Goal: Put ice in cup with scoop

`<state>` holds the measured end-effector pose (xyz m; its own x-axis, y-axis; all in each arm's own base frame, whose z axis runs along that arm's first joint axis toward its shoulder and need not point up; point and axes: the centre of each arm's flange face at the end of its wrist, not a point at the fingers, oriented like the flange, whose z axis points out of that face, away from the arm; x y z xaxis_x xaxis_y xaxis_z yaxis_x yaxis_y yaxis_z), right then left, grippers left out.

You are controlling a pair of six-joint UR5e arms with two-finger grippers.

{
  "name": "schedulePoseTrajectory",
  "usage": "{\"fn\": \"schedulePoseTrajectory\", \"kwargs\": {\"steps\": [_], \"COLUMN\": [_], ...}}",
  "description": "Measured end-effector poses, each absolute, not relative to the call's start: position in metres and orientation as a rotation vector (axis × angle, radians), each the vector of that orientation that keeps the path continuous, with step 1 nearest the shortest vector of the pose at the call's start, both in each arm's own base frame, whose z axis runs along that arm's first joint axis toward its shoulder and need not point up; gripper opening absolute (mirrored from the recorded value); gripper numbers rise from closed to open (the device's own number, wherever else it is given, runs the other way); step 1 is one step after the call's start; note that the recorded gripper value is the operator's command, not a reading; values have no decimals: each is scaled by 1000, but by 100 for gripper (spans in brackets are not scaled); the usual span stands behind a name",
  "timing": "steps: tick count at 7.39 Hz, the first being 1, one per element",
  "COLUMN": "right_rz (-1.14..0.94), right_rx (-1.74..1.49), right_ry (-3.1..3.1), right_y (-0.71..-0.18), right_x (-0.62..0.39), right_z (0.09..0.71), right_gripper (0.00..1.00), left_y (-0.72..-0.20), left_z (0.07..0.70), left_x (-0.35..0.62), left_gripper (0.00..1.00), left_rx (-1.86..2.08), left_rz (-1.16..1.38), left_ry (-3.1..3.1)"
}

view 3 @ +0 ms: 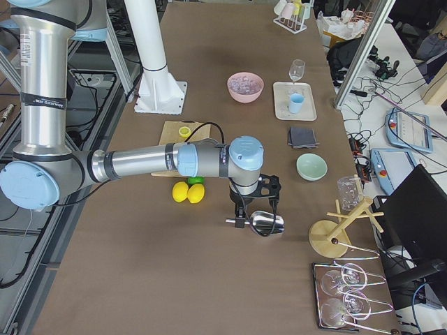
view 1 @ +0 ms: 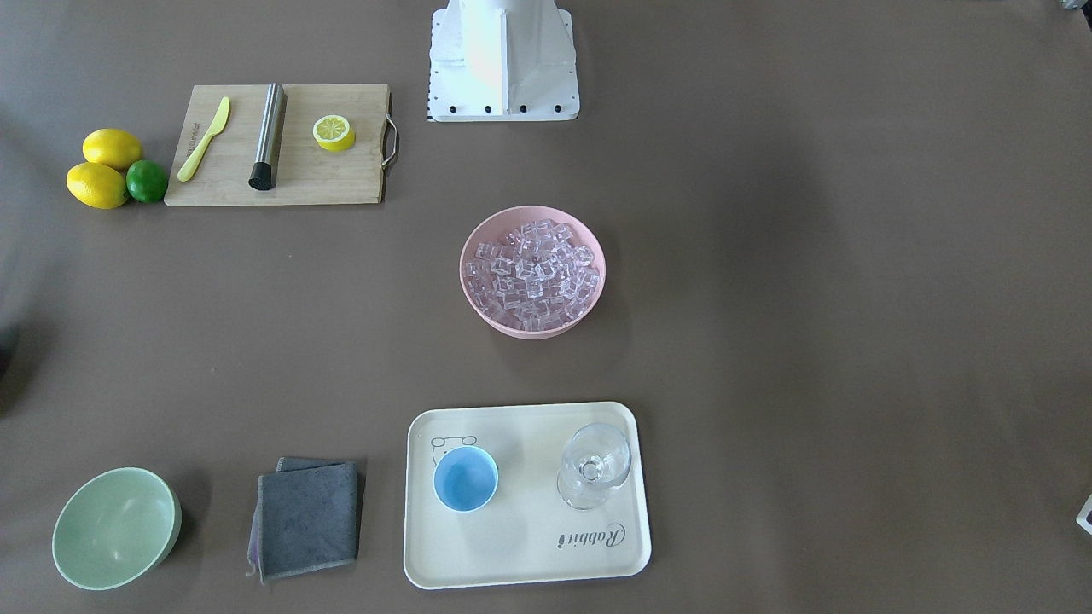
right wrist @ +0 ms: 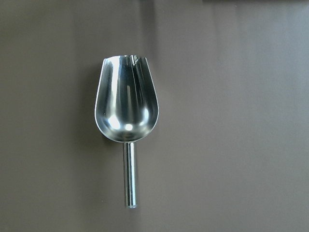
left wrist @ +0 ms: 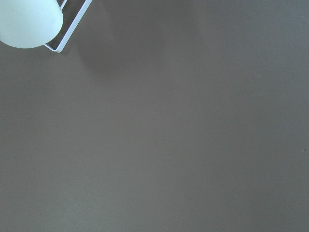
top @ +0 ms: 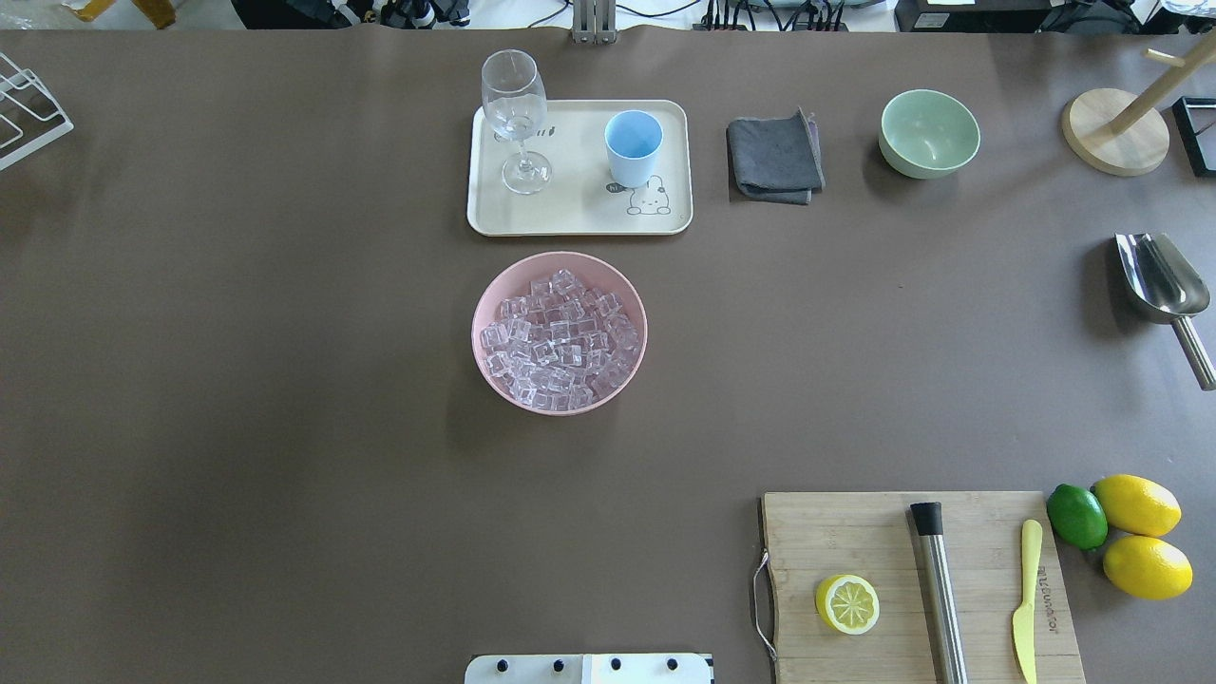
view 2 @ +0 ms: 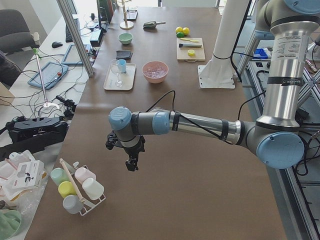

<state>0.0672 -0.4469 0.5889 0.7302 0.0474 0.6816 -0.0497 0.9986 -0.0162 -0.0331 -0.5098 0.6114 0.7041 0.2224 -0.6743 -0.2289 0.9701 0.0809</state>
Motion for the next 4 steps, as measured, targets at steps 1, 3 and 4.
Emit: {"fn": "schedulePoseTrajectory", "kwargs": {"steps": [1,3,4], "right_rz": [55,61,61], "right_rx": [1,-8,-7], "right_ry": [-751,-751,-751], "right_y": [-446,-442,-442], "right_x": [67,67,67], "right_z": [589,589,588], "right_gripper": [100,100,100], "left_y": [-510,-510,-511], "left_z": [611,611,610], "left_x": [-33,-32,-32], "left_gripper": [99,99,99], "left_rx": [-9,-10,-10], "left_rz": [251,251,253], "left_ry": [749,750,751]}}
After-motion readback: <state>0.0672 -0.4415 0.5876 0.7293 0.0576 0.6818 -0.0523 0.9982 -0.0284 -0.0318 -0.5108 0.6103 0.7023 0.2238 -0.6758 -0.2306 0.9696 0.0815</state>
